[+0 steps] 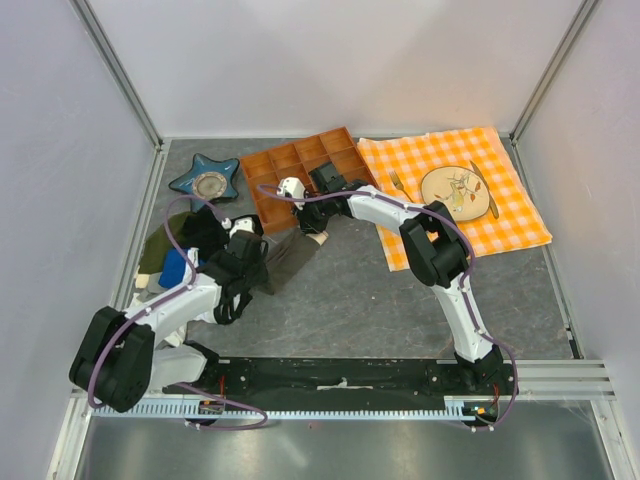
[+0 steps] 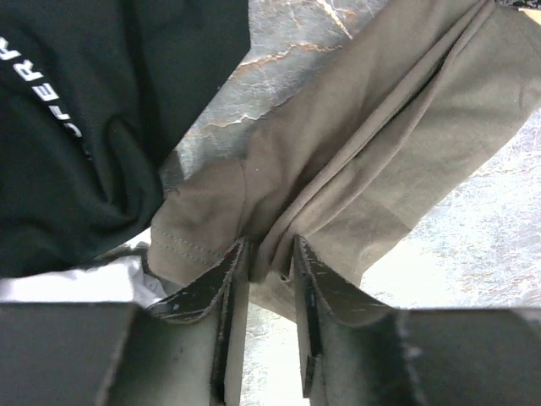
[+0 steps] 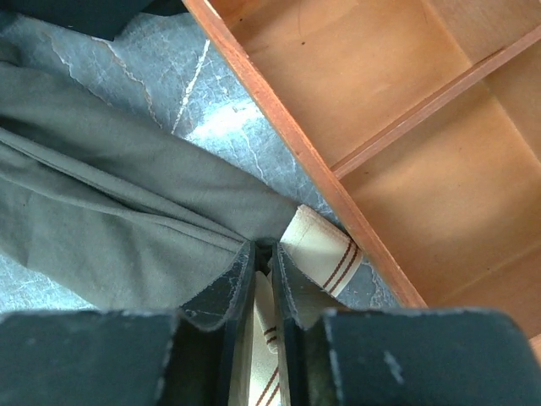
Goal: Roll the underwear
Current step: Fold the underwear at the center of the board.
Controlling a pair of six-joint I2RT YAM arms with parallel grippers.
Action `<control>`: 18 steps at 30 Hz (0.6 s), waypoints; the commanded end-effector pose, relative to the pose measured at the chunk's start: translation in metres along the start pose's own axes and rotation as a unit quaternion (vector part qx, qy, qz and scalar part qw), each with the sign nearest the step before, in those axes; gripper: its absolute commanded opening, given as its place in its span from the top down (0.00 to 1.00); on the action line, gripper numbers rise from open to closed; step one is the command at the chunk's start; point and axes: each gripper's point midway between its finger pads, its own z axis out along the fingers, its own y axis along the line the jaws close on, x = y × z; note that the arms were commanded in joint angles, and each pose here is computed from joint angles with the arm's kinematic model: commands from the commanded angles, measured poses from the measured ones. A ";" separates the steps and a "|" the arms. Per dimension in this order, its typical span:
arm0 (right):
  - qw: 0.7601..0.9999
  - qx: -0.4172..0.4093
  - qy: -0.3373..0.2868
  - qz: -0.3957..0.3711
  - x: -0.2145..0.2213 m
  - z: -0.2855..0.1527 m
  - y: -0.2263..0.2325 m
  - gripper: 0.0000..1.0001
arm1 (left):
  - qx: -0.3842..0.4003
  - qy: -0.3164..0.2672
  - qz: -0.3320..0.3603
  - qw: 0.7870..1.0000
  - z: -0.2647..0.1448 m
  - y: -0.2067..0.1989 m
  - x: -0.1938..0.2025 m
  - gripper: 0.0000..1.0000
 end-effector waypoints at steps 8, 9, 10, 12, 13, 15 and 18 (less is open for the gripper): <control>0.999 0.032 -0.003 0.023 -0.001 0.003 -0.014 0.78 | 0.060 -0.060 0.005 0.996 -0.053 -0.028 -0.057 0.57; 0.999 0.034 -0.003 0.025 0.000 0.004 -0.015 0.78 | 0.072 -0.055 0.007 0.996 -0.055 -0.032 -0.057 0.57; 0.999 0.034 -0.002 0.026 0.000 0.004 -0.014 0.78 | 0.100 -0.042 0.011 0.994 -0.059 -0.043 -0.054 0.58; 0.999 0.035 -0.001 0.029 0.002 0.005 -0.014 0.78 | 0.150 -0.019 0.025 0.988 -0.063 -0.060 -0.046 0.61; 0.999 0.036 0.000 0.032 0.002 0.006 -0.014 0.79 | 0.168 -0.020 0.028 0.985 -0.062 -0.067 -0.046 0.64; 0.999 0.039 -0.001 0.036 0.002 0.006 -0.015 0.79 | 0.181 -0.009 0.029 0.983 -0.058 -0.071 -0.040 0.65; 0.998 0.041 0.001 0.040 0.005 0.007 -0.015 0.78 | 0.178 0.002 0.033 0.984 -0.044 -0.073 -0.036 0.67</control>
